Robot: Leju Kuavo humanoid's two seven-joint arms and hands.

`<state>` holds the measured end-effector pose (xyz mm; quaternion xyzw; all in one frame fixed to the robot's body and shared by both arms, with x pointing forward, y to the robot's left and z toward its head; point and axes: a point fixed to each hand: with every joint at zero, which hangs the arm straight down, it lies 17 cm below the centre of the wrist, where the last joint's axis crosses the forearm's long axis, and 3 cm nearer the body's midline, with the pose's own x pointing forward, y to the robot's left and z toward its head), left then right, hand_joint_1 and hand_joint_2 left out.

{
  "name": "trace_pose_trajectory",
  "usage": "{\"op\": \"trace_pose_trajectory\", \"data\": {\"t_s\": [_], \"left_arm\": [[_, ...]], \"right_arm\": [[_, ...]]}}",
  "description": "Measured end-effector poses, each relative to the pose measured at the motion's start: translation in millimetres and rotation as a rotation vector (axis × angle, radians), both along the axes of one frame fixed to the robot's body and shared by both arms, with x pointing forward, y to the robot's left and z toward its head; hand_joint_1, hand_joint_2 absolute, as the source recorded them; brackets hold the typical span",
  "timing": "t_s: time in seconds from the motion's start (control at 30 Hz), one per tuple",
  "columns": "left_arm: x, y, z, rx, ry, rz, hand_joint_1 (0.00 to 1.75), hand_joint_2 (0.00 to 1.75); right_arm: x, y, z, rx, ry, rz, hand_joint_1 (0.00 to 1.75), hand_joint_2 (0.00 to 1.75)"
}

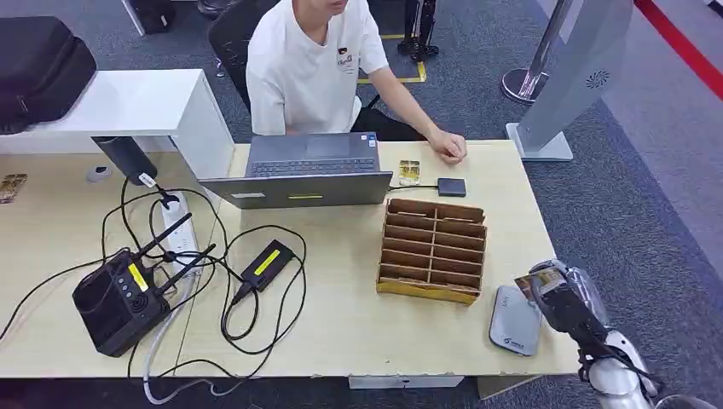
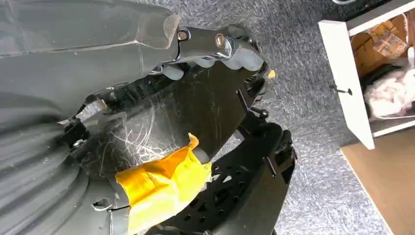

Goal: Pass the card to the sensor for recognition and then transmit it.

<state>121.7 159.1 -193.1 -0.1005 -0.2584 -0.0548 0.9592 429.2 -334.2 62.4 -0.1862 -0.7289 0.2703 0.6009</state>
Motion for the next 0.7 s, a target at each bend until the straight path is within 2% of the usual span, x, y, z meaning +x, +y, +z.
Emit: {"op": "trace_pose_trajectory", "data": {"t_s": [0.4, 0.7], "left_arm": [[-4, 0, 1, 0.001, 0.006, -0.004, 0.00, 1.75], [3, 0, 2, 0.002, -0.004, -0.020, 0.00, 1.75]], "right_arm": [[-6, 9, -29, -0.011, 0.069, 0.010, 1.75, 1.75], [19, 30, -8, -0.054, 0.019, 0.061, 1.75, 1.75]]}}
